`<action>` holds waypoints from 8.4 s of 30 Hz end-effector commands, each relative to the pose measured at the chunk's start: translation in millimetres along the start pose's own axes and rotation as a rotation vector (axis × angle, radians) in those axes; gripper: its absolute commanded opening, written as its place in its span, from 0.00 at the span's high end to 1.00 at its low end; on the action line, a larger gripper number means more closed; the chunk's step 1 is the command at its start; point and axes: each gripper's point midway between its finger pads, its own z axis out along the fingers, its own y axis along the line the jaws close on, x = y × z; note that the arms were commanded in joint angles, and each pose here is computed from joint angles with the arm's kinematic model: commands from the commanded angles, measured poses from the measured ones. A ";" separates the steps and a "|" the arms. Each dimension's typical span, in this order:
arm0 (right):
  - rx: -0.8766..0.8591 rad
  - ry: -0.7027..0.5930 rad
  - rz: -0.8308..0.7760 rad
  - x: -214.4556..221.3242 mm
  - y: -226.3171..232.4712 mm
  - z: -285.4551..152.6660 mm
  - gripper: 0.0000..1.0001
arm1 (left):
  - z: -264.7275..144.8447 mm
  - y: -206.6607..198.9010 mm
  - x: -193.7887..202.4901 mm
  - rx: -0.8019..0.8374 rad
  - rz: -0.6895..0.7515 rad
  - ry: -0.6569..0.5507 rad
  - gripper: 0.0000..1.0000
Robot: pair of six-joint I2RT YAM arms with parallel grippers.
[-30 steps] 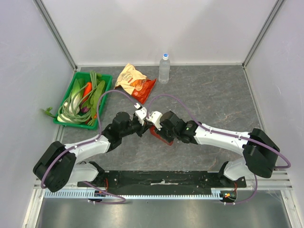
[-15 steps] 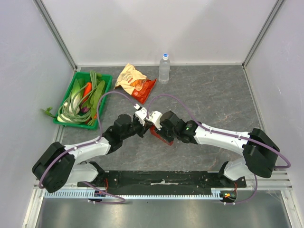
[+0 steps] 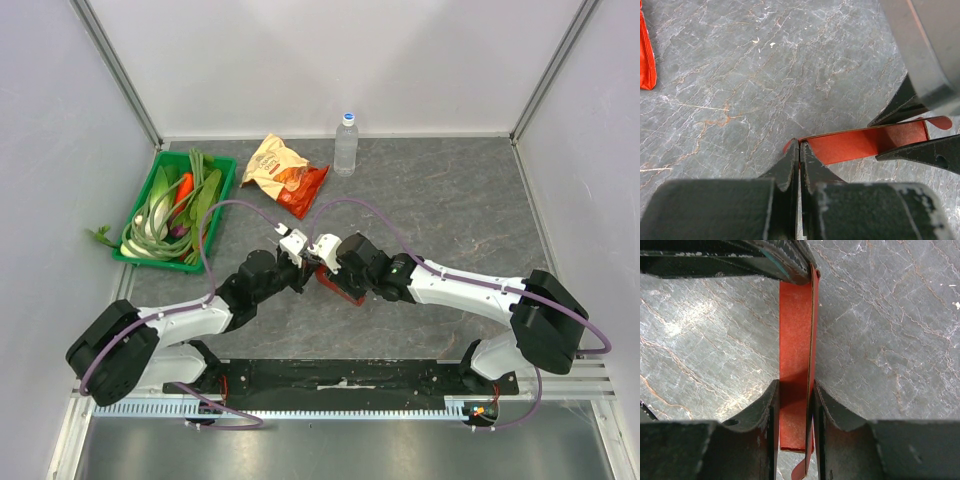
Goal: Fold the paper box
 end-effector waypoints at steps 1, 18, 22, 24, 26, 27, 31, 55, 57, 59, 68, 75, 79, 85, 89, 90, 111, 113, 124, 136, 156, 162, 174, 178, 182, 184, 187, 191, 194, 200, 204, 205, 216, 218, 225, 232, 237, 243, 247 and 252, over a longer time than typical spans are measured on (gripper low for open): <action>-0.020 -0.043 -0.003 -15.9 2.6 4.7 0.80 | 1.8 -11.4 20.9 0.020 -0.059 0.039 0.98; -0.015 -0.047 -0.001 -8.9 -2.9 4.0 0.78 | -7.4 13.4 53.7 -0.157 -0.054 0.122 0.98; -0.018 -0.050 0.003 -10.2 -3.6 4.1 0.76 | -7.7 10.6 59.0 -0.146 -0.066 0.134 0.98; -0.010 -0.051 0.009 -10.0 -5.7 4.0 0.75 | -7.7 11.2 59.0 -0.151 -0.070 0.134 0.98; -0.006 -0.053 0.020 -10.8 -5.5 2.8 0.69 | -6.8 8.4 57.6 -0.138 -0.077 0.124 0.98; -0.001 -0.055 0.031 -11.4 -6.6 2.2 0.66 | -6.2 7.3 58.0 -0.135 -0.084 0.123 0.98; 0.018 -0.064 0.103 -16.7 -7.8 -3.6 0.43 | -0.1 2.8 60.3 -0.134 -0.099 0.139 0.98; 0.207 0.047 0.548 14.3 -19.6 -92.7 0.62 | 4.3 -4.1 66.1 -0.184 -0.093 0.186 0.98; 0.218 0.067 0.537 19.1 -18.7 -88.4 0.62 | 3.4 -4.5 66.0 -0.183 -0.090 0.186 0.98; 0.233 0.075 0.528 22.0 -19.6 -86.0 0.64 | 1.5 -3.2 66.2 -0.188 -0.087 0.184 0.98; 0.288 0.095 0.477 29.6 -17.9 -69.2 0.70 | 2.1 -4.2 62.1 -0.185 -0.082 0.180 0.98; 0.346 0.085 0.458 28.1 -23.6 -62.0 0.78 | 1.0 -5.0 63.2 -0.182 -0.082 0.184 0.98; 0.367 0.080 0.468 25.8 -25.7 -62.0 0.86 | 0.3 -5.3 64.2 -0.180 -0.079 0.186 0.98; 0.380 0.081 0.486 22.5 -25.4 -60.4 1.00 | 0.7 -6.4 64.7 -0.176 -0.075 0.188 0.98; 0.362 0.057 0.540 14.0 -21.3 -63.4 1.00 | 0.2 -7.1 65.3 -0.175 -0.074 0.188 0.98; 0.352 0.055 0.554 12.9 -19.4 -63.9 1.00 | -0.3 -6.4 66.2 -0.178 -0.075 0.190 0.98; 0.214 -0.146 0.964 -13.9 -17.4 -64.8 1.00 | -0.4 -10.5 65.7 -0.166 -0.080 0.183 0.98; 0.208 -0.157 0.989 -14.2 -18.2 -63.7 1.00 | -0.7 -10.9 66.9 -0.165 -0.079 0.186 0.98; 0.128 -0.228 1.121 -20.3 -17.2 -61.3 1.00 | 3.2 -17.7 65.3 -0.150 -0.073 0.183 0.98; 0.071 -0.283 1.189 -26.9 -20.6 -63.8 1.00 | 3.4 -20.3 68.8 -0.150 -0.070 0.189 0.98; 0.319 -0.081 0.676 10.1 -15.4 -86.3 0.56 | 2.0 -15.2 69.9 -0.198 -0.096 0.206 0.98; 0.405 -0.035 0.626 26.2 -17.7 -75.5 0.59 | 1.7 -16.4 68.4 -0.195 -0.092 0.209 0.98; 0.441 -0.040 0.612 24.9 -23.7 -69.1 0.71 | -0.5 -18.4 66.9 -0.189 -0.086 0.228 0.98; 0.449 -0.032 0.607 27.8 -24.3 -67.2 0.74 | -2.4 -17.8 62.0 -0.200 -0.088 0.239 0.98; 0.441 -0.036 0.603 23.3 -23.3 -67.3 0.80 | -2.8 -21.2 59.1 -0.187 -0.088 0.250 0.98; 0.429 -0.027 0.602 21.0 -20.7 -65.1 0.83 | -2.4 -23.2 59.6 -0.182 -0.096 0.257 0.98; 0.428 -0.017 0.601 19.5 -19.7 -63.8 0.89 | -1.7 -23.9 60.3 -0.183 -0.100 0.270 0.98; 0.420 -0.024 0.623 15.6 -20.1 -66.4 0.98 | -1.8 -23.8 61.7 -0.184 -0.095 0.281 0.98; 0.398 -0.029 0.660 11.6 -20.5 -67.8 1.00 | -2.1 -24.3 62.1 -0.183 -0.093 0.286 0.98; 0.311 -0.028 0.782 4.8 -17.9 -66.7 1.00 | -2.6 -24.8 63.7 -0.183 -0.092 0.290 0.98; 0.277 -0.028 0.869 5.5 -18.0 -61.2 1.00 | -2.5 -26.4 63.0 -0.179 -0.096 0.289 0.98; 0.267 -0.025 0.884 5.6 -16.6 -59.9 1.00 | -2.5 -27.3 63.1 -0.177 -0.099 0.289 0.98; 0.189 -0.048 1.090 -0.5 -14.0 -56.2 1.00 | -1.4 -31.1 64.2 -0.170 -0.094 0.291 0.98; 0.173 -0.067 1.111 -4.9 -15.4 -58.5 1.00 | -1.1 -31.7 64.1 -0.168 -0.092 0.292 0.98; 0.192 -0.071 1.185 6.1 -20.6 -54.9 1.00 | -1.0 -33.6 64.5 -0.166 -0.091 0.290 0.98; 0.237 -0.037 1.150 19.7 -23.6 -52.0 1.00 | -1.2 -32.8 64.6 -0.173 -0.088 0.287 0.98; 0.309 -0.040 1.031 25.1 -26.8 -53.9 1.00 | -1.4 -31.5 67.1 -0.178 -0.097 0.271 0.98; 0.399 -0.026 0.924 34.0 -19.5 -53.2 1.00 | -3.7 -27.8 74.6 -0.192 -0.119 0.244 0.98; 0.440 -0.047 0.886 35.9 -14.5 -49.7 1.00 | -4.8 -24.6 80.3 -0.208 -0.118 0.236 0.98; 0.420 -0.088 0.867 43.3 -10.3 -41.5 1.00 | -3.3 -21.0 92.9 -0.226 -0.114 0.240 0.98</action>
